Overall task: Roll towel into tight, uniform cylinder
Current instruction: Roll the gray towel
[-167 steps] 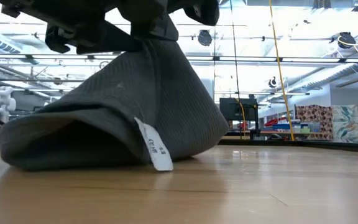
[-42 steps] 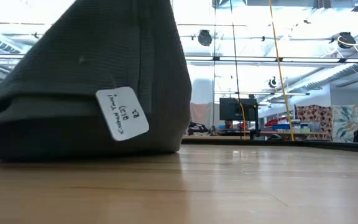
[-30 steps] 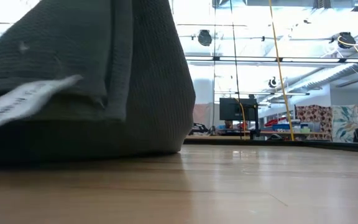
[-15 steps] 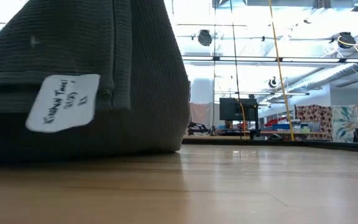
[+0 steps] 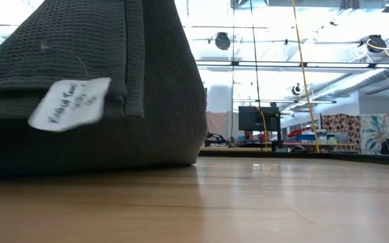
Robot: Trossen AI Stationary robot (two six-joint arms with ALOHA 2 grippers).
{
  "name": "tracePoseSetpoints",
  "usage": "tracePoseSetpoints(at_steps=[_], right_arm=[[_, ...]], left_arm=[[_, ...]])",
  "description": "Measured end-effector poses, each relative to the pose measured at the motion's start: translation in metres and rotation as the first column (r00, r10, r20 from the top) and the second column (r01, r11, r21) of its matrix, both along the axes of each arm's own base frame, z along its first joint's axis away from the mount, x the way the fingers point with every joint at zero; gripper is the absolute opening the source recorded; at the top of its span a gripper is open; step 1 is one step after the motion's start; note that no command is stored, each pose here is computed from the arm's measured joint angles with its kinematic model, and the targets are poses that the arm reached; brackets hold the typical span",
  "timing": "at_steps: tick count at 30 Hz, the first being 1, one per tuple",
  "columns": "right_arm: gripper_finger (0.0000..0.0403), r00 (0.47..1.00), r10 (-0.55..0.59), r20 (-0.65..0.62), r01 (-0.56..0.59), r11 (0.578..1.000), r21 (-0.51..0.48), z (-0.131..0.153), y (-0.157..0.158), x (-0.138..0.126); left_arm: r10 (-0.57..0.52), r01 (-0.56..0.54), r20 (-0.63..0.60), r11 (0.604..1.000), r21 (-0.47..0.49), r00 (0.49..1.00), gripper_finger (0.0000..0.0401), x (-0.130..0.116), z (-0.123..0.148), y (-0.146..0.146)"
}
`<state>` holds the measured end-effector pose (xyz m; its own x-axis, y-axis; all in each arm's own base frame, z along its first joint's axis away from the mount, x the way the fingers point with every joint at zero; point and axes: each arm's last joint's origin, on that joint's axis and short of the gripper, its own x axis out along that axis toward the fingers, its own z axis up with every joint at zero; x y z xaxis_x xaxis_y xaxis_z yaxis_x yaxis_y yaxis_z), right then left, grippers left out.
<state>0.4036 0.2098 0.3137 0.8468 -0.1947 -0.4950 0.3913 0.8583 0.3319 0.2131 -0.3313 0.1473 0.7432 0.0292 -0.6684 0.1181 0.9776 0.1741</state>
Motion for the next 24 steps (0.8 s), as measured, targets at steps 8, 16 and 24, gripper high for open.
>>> tracePoseSetpoints(at_steps=[8, 16, 24], right_arm=[[0.0, 0.997, 0.019, 0.076, -0.02, 1.0, 0.011, 0.007, 0.002, 0.004], [0.0, 0.994, 0.022, 0.104, -0.024, 0.999, 0.021, 0.01, 0.004, 0.005], [0.0, 0.998, 0.026, 0.065, -0.028, 0.999, 0.021, 0.006, 0.009, 0.0]], left_arm=[[0.111, -0.11, 0.002, 0.989, -0.096, 0.994, 0.0199, -0.005, -0.032, 0.021], [0.278, -0.271, 0.125, 0.96, -0.064, 0.953, 0.0199, 0.019, -0.04, 0.051], [0.223, -0.264, 0.406, 0.963, 0.049, 0.886, 0.0199, -0.008, -0.019, 0.019]])
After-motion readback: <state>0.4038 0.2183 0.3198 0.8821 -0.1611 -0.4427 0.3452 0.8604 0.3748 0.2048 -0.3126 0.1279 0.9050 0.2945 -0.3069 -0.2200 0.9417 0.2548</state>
